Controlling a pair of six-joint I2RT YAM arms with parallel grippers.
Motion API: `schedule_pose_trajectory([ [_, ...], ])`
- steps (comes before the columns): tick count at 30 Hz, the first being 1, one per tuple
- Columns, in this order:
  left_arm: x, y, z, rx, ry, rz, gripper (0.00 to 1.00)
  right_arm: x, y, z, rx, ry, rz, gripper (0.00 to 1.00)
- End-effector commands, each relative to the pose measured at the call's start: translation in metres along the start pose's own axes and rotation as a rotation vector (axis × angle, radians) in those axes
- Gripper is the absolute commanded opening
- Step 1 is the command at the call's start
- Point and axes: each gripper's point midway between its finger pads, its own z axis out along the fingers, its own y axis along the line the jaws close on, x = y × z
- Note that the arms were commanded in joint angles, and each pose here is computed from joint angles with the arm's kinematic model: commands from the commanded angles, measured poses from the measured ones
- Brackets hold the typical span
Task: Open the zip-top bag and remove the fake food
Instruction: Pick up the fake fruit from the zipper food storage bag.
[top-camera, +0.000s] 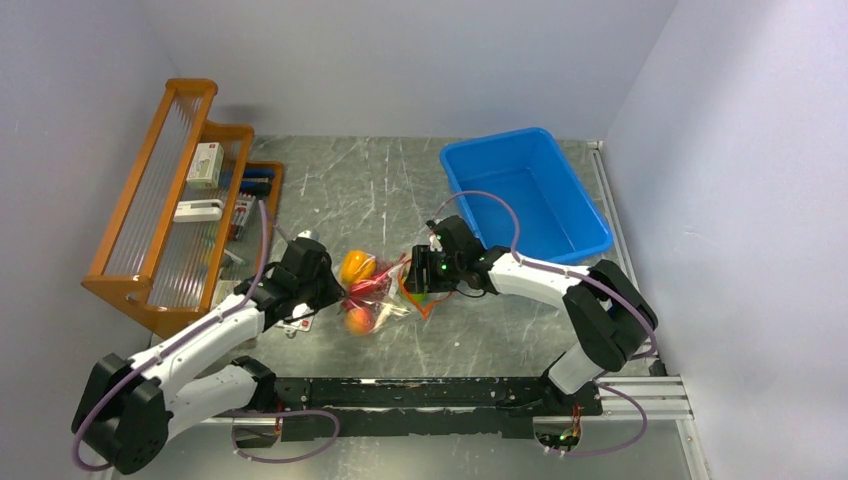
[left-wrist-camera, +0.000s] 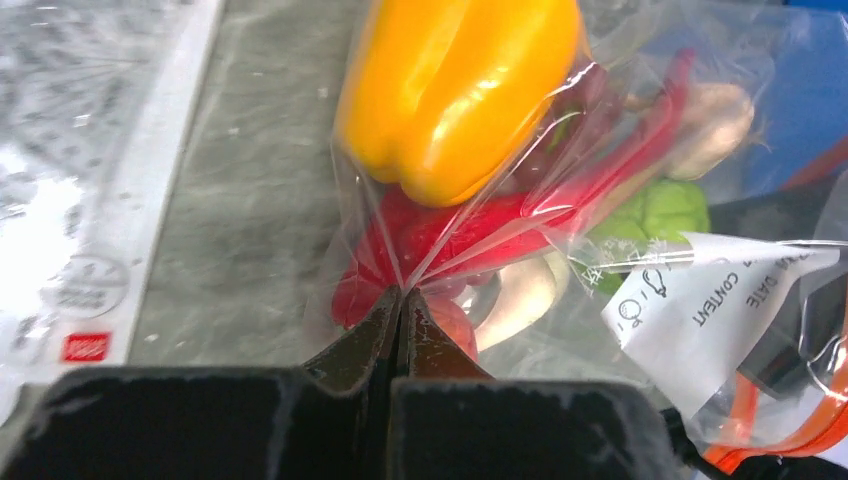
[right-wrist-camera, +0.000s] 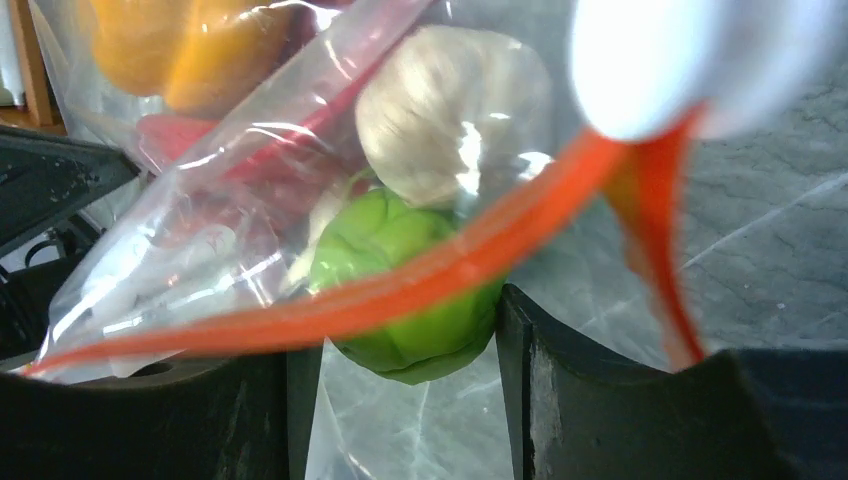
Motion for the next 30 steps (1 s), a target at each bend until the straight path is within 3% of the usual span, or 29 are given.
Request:
schedule_pose_trajectory([
  [1, -0.013, 0.033, -0.016, -0.150, -0.104, -0.048, 0.07, -0.001, 0.007, -0.010, -0.028, -0.024, -0.012, 0.38],
  [7, -0.022, 0.032, -0.032, -0.112, -0.179, -0.035, 0.07, 0.005, 0.013, -0.013, -0.072, -0.014, -0.009, 0.38],
  [14, -0.015, 0.013, -0.026, -0.025, -0.115, 0.003, 0.07, 0.010, 0.006, -0.004, -0.037, 0.029, -0.004, 0.42],
  [25, -0.016, 0.013, -0.025, -0.041, -0.108, 0.013, 0.07, 0.006, -0.007, 0.004, 0.103, 0.055, -0.056, 0.68],
  [28, -0.015, 0.014, -0.025, -0.037, -0.107, 0.015, 0.07, 0.009, -0.003, 0.007, 0.096, 0.069, -0.067, 0.69],
  [30, -0.014, 0.015, -0.024, -0.042, -0.102, 0.016, 0.07, 0.010, -0.001, 0.008, 0.092, 0.067, -0.072, 0.62],
])
